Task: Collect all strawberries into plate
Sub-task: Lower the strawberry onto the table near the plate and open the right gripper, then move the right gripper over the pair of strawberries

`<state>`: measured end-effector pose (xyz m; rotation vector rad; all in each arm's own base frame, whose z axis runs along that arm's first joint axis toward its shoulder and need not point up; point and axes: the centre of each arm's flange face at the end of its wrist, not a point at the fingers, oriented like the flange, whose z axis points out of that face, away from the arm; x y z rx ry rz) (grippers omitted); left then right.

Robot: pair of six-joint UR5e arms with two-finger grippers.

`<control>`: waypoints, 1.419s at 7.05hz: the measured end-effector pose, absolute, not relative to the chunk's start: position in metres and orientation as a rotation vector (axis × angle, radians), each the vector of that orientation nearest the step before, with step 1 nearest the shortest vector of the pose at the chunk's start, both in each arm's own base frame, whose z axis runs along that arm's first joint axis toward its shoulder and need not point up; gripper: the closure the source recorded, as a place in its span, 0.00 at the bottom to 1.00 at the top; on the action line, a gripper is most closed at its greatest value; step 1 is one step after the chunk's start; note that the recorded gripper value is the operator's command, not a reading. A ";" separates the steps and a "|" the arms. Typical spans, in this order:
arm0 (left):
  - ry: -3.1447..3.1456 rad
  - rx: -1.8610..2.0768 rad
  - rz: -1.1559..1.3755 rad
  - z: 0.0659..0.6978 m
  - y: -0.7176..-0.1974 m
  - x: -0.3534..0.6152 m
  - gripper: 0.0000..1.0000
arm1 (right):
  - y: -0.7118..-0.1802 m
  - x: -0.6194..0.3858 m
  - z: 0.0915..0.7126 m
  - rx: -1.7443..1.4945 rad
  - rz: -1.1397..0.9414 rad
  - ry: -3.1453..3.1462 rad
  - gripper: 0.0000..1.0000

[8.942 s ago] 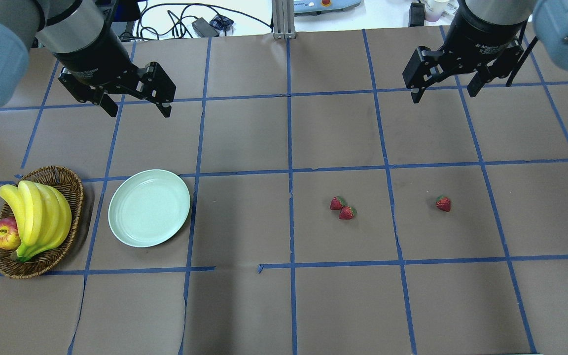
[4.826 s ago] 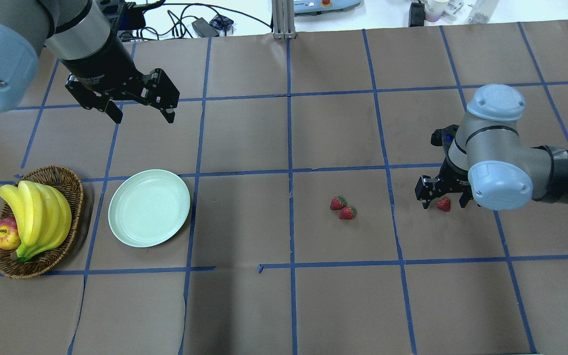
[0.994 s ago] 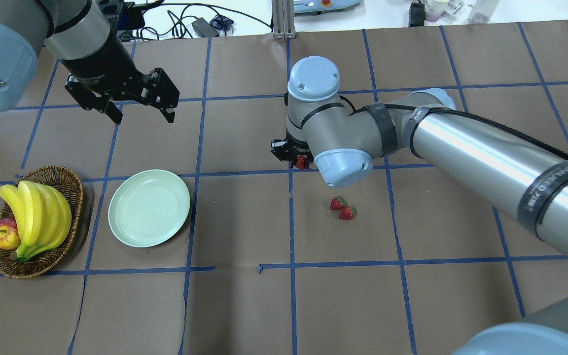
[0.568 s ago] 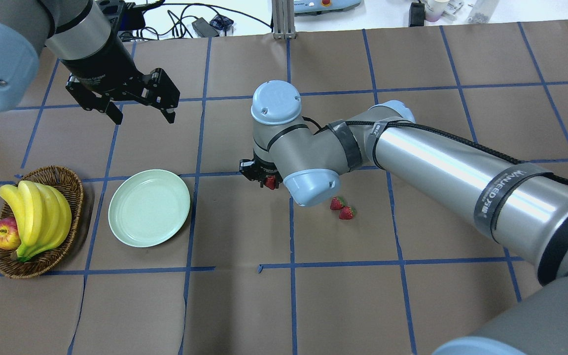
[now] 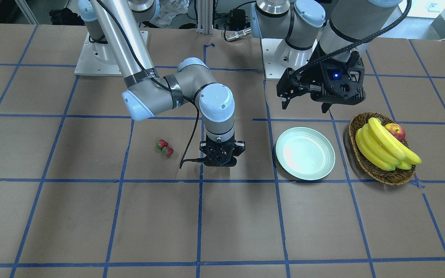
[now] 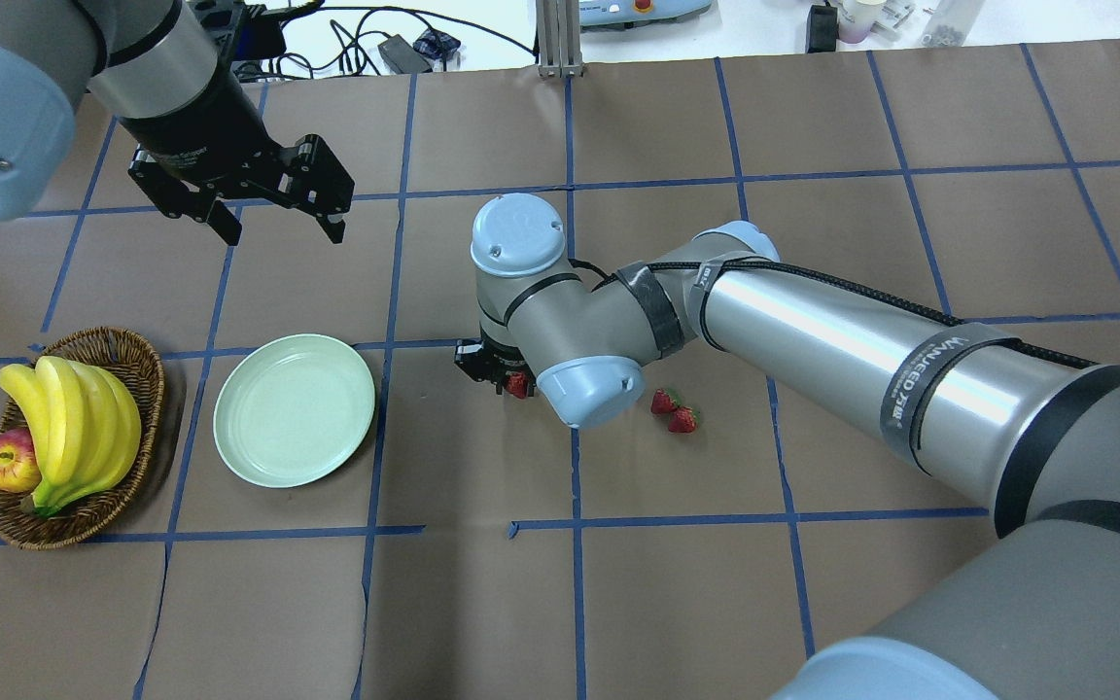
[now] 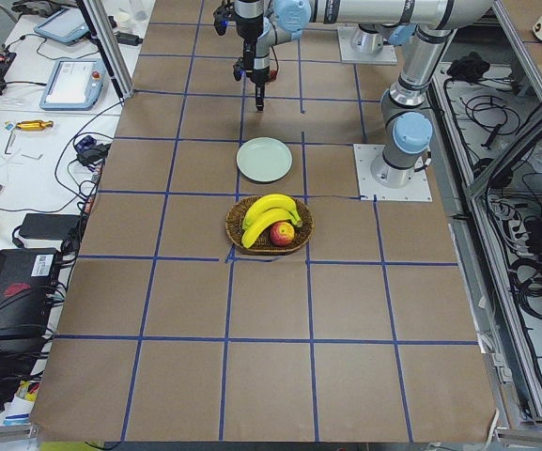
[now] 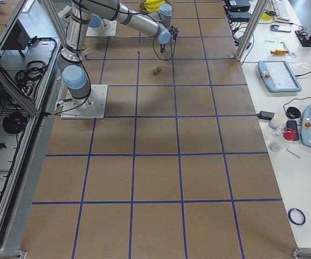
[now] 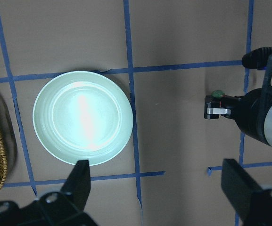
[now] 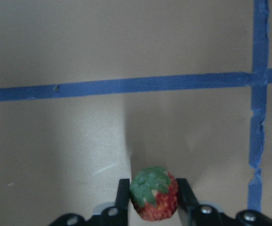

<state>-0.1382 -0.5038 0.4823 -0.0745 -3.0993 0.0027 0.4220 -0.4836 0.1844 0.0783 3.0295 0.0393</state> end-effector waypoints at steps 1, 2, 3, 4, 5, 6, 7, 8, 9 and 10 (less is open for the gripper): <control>-3.100 -0.075 0.004 0.483 -0.503 -0.138 0.00 | -0.483 0.421 0.188 0.073 0.034 3.032 0.00; -3.100 -0.075 0.006 0.483 -0.503 -0.138 0.00 | -0.484 0.416 0.201 0.074 0.006 3.032 0.00; -3.100 -0.075 0.008 0.484 -0.502 -0.138 0.00 | -0.489 0.405 0.215 0.090 -0.031 3.039 0.00; -3.100 -0.076 0.010 0.485 -0.502 -0.138 0.00 | -0.498 0.387 0.223 0.122 -0.059 3.072 0.00; -3.101 -0.076 0.011 0.485 -0.502 -0.138 0.00 | -0.510 0.357 0.230 0.133 -0.051 3.119 0.00; -3.101 -0.075 0.008 0.484 -0.502 -0.138 0.00 | -0.520 0.316 0.236 0.086 -0.001 3.161 0.00; -3.101 -0.075 0.004 0.483 -0.503 -0.138 0.00 | -0.522 0.276 0.232 0.025 0.065 3.182 0.00; -3.101 -0.075 -0.001 0.481 -0.503 -0.138 0.00 | -0.516 0.247 0.221 -0.009 0.118 3.186 0.00; -3.101 -0.075 -0.004 0.481 -0.504 -0.138 0.00 | -0.504 0.233 0.216 -0.031 0.140 3.182 0.00; -3.100 -0.076 -0.007 0.480 -0.504 -0.139 0.00 | -0.490 0.232 0.214 -0.055 0.154 3.174 0.00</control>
